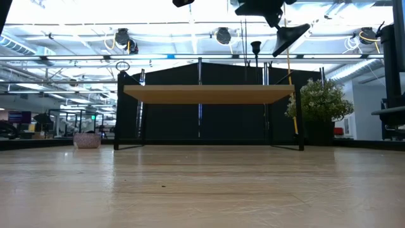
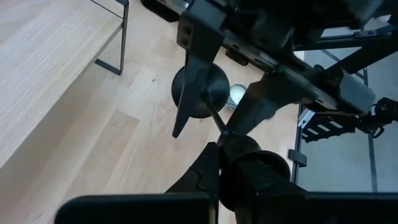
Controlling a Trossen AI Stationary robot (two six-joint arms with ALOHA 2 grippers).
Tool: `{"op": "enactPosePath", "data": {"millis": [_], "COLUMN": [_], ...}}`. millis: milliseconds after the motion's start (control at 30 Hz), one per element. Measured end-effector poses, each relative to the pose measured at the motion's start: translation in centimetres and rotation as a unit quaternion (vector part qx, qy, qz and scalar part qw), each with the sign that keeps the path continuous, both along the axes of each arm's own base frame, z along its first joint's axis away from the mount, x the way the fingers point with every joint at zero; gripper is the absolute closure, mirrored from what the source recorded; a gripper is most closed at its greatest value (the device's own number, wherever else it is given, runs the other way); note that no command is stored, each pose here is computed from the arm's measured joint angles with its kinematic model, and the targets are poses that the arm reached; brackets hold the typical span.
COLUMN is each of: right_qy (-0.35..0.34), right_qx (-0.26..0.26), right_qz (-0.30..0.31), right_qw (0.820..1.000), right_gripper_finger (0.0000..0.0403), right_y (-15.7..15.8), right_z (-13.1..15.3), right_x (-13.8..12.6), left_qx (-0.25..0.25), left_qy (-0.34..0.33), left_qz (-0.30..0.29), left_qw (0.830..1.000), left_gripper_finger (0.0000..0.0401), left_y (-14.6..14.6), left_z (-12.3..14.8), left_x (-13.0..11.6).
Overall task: Pick & Place candle stick holders
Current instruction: Put the left black candle holder on the shelf
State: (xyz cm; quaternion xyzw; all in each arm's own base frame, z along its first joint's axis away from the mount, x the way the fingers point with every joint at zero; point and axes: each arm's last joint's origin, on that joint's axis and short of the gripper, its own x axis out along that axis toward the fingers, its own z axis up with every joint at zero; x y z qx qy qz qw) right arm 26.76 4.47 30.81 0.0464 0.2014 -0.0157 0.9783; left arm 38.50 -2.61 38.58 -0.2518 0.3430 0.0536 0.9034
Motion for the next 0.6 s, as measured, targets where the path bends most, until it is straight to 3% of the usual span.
{"op": "enactPosePath", "data": {"millis": [467,600], "right_qy": [-0.007,-0.004], "right_qx": [0.002,0.002], "right_qz": [0.001,0.002], "right_qw": [1.0,1.0], "right_gripper_finger": [0.0321,0.0354], "right_y": [0.0,0.01], "right_z": [0.14,0.08], "right_x": [0.03,0.01], "left_qx": [0.001,0.001], "left_qy": [0.009,0.013], "left_qz": [0.001,0.001], "left_qw": [1.0,1.0], "left_gripper_finger": [0.0388,0.0388], "left_y": [-0.01,-0.03], "left_z": [-0.43,-0.96], "left_x": [0.23,0.73]}}
